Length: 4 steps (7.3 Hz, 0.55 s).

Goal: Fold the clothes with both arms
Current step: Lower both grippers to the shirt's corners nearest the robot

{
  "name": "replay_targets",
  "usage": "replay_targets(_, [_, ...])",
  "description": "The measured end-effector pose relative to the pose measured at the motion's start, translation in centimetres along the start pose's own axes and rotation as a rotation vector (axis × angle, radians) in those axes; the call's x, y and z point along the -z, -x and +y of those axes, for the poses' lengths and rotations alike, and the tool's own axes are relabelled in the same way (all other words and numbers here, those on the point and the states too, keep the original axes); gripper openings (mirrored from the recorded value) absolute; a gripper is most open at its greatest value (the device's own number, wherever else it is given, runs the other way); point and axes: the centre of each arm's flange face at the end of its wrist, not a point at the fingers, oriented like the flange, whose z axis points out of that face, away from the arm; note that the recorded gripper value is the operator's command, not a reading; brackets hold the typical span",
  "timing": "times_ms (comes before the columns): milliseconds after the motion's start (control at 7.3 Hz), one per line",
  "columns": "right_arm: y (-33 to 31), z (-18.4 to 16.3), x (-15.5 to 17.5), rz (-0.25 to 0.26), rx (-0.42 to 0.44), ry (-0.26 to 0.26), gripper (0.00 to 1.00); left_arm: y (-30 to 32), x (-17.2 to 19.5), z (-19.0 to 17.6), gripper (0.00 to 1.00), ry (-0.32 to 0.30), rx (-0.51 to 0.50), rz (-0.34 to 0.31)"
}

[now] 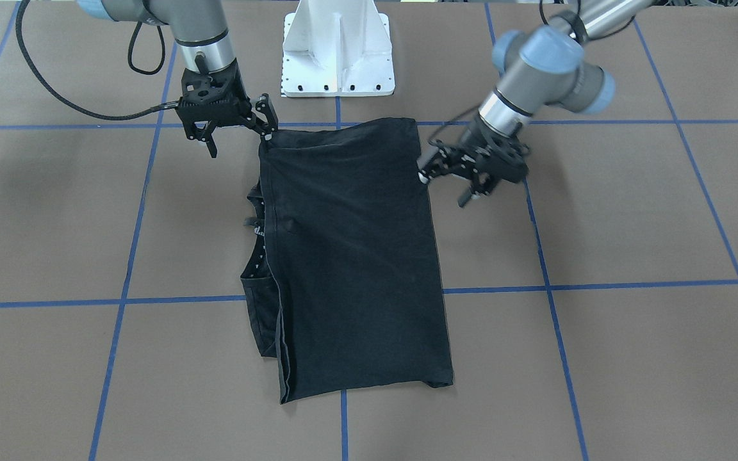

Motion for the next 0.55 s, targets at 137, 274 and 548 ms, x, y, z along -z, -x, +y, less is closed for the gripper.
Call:
replay_targets(137, [-1.4,0.4,0.2,0.004,0.013,0.002,1.00,-2.6,0.5,3.8,1.00,0.034,0.040,-0.027])
replay_targets(274, [-2.9,0.9,0.3,0.006,0.027,0.002,1.00,-4.0,0.4,7.0,1.00,0.051,0.057,-0.053])
replay_targets(548, [-6.2,2.1,-0.5,-0.027,0.039,-0.008,1.00,-3.5,-0.3,11.2,1.00,0.068,0.069,-0.105])
